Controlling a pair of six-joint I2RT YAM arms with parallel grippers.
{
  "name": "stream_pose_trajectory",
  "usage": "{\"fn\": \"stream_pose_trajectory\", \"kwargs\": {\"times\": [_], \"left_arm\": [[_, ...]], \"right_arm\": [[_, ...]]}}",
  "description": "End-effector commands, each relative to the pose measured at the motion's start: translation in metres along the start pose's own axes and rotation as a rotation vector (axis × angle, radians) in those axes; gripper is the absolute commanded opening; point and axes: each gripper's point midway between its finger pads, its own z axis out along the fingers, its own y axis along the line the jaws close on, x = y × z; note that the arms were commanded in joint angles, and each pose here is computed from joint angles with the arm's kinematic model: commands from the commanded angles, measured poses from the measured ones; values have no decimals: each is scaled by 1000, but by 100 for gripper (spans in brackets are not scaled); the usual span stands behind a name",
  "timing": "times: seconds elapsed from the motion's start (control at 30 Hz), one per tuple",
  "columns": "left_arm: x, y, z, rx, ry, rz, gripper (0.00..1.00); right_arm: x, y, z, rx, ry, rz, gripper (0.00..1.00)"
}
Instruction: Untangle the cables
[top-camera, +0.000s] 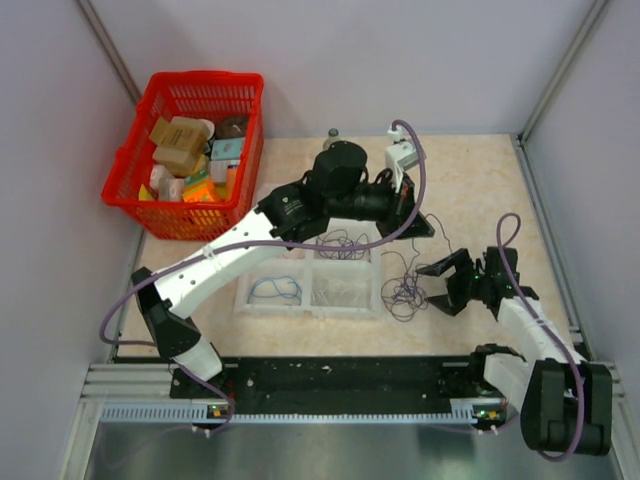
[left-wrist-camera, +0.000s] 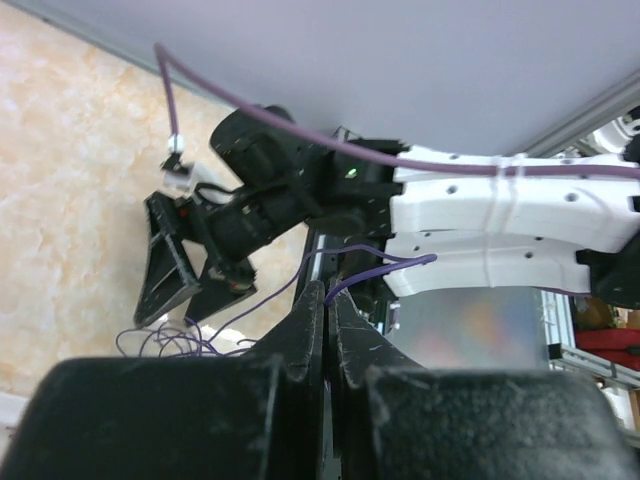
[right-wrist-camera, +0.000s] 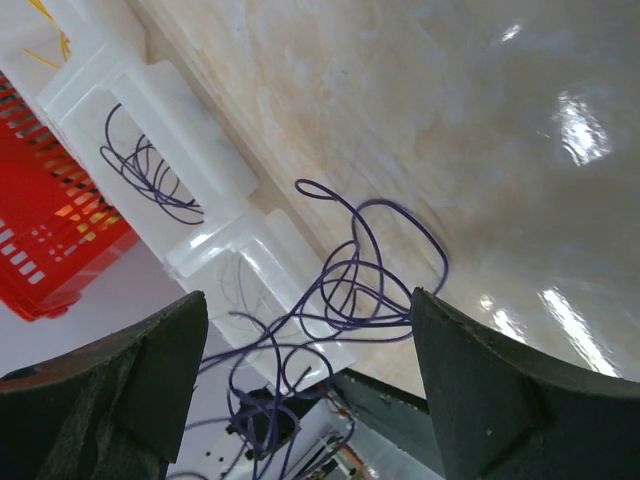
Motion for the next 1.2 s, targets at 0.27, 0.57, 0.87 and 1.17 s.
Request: {"fn": "stream_pose_trajectory", "kwargs": {"times": [0.27,0.57,0.87,1.17], "left_arm": [[-70,-56,-21,154,-176,97,0],[-79,-48,-21,90,-170,154,0],[-76,-33,-10,55,-162,182,0],[-76,-34,0,90,-153,165,0]], "right_arm": [[39,60,-7,-270,131,34,82],[-15,23,-49,114,-275,-306,88],[9,6,-55,217,-154,-91,99],[55,21,-41,34,80,261,99]]}}
